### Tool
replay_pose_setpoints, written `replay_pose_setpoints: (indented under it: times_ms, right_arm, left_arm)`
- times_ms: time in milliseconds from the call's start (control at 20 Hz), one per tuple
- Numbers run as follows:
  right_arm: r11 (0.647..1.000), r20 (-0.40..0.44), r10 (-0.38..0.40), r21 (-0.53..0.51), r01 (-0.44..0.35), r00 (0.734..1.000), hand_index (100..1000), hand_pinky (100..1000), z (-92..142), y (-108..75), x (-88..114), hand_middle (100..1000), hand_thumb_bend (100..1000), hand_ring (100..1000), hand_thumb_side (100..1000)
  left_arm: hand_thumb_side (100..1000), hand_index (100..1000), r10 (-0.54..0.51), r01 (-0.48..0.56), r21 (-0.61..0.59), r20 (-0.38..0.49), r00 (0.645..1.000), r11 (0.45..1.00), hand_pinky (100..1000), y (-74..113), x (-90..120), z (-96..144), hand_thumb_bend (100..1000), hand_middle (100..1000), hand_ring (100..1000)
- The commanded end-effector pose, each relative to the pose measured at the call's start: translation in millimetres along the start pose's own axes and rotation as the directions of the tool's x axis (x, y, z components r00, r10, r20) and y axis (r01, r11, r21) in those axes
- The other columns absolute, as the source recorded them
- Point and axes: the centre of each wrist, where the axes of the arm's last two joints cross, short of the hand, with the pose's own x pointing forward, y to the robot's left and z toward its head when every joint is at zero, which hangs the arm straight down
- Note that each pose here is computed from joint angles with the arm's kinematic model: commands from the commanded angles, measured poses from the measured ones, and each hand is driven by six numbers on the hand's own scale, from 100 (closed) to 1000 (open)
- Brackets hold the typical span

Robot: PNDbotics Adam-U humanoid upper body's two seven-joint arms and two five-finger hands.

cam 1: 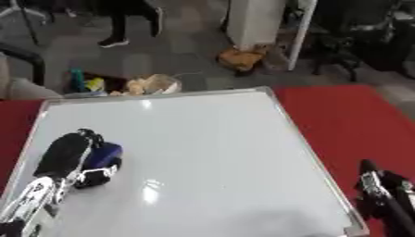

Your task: Wipe the whiteboard clean with a brush.

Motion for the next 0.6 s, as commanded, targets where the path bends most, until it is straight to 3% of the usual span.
replay_pose_setpoints:
  times_ms: [50, 600]
  right_arm:
    - [1.0, 0.031, 0.003, 0.007, -0.003, 1.0, 387, 100, -2.7, -1.2, 7.7, 100, 100, 100, 553]
    - [1.0, 0.031, 0.003, 0.008, -0.003, 1.0, 387, 100, -2.6, -1.0, 7.9, 100, 100, 100, 553]
  left_arm:
    - [356, 548, 0.01, -0.006, -0.067, 0.052, 0.999, 0.998, 547, -17.5, 16.1, 5.1, 418, 471, 520]
    - [362, 549, 0.013, -0.003, -0.082, 0.118, 0.993, 0.997, 548, -16.6, 28.6, 7.8, 426, 472, 520]
